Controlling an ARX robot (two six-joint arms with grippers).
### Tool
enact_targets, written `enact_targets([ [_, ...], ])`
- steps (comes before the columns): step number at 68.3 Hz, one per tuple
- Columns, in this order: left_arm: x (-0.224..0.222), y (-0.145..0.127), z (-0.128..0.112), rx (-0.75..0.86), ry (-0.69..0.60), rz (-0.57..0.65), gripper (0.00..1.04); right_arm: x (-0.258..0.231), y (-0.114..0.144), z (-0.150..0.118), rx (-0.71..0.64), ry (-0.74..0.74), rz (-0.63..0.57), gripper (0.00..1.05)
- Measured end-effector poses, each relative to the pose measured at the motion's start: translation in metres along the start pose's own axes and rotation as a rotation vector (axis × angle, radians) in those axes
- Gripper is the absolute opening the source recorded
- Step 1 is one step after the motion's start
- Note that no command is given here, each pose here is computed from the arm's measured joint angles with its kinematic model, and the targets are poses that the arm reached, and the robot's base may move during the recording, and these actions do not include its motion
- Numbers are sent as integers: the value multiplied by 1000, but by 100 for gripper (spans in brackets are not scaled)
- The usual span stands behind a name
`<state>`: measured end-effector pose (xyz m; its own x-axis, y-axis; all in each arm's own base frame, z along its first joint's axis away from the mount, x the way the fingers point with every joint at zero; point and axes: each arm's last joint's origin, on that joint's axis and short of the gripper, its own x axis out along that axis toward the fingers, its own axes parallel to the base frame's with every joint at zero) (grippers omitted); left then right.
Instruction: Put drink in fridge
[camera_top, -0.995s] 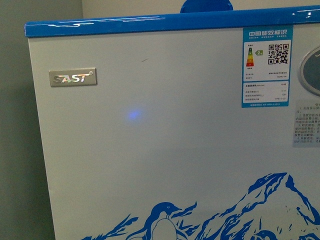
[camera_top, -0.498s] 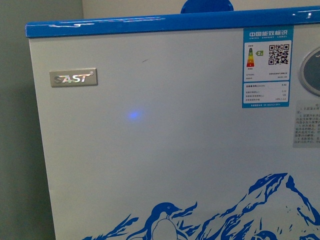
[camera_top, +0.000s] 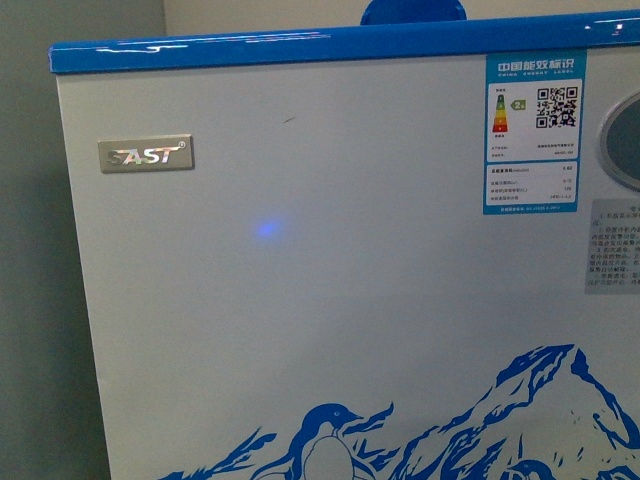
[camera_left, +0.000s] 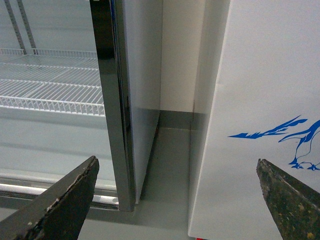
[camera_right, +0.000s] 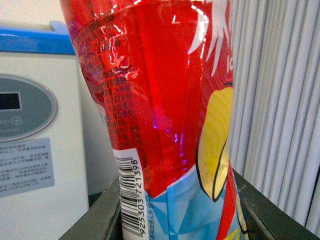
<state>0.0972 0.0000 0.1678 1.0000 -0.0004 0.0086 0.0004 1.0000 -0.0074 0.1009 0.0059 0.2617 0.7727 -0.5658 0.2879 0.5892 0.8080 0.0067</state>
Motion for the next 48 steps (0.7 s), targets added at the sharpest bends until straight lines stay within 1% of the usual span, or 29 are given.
enact_targets([
  [23, 0, 0, 0, 0, 0, 0, 97, -6, 7, 0, 56, -3, 96, 43],
  [48, 0, 0, 0, 0, 0, 0, 97, -6, 7, 0, 59, 0, 91, 43],
])
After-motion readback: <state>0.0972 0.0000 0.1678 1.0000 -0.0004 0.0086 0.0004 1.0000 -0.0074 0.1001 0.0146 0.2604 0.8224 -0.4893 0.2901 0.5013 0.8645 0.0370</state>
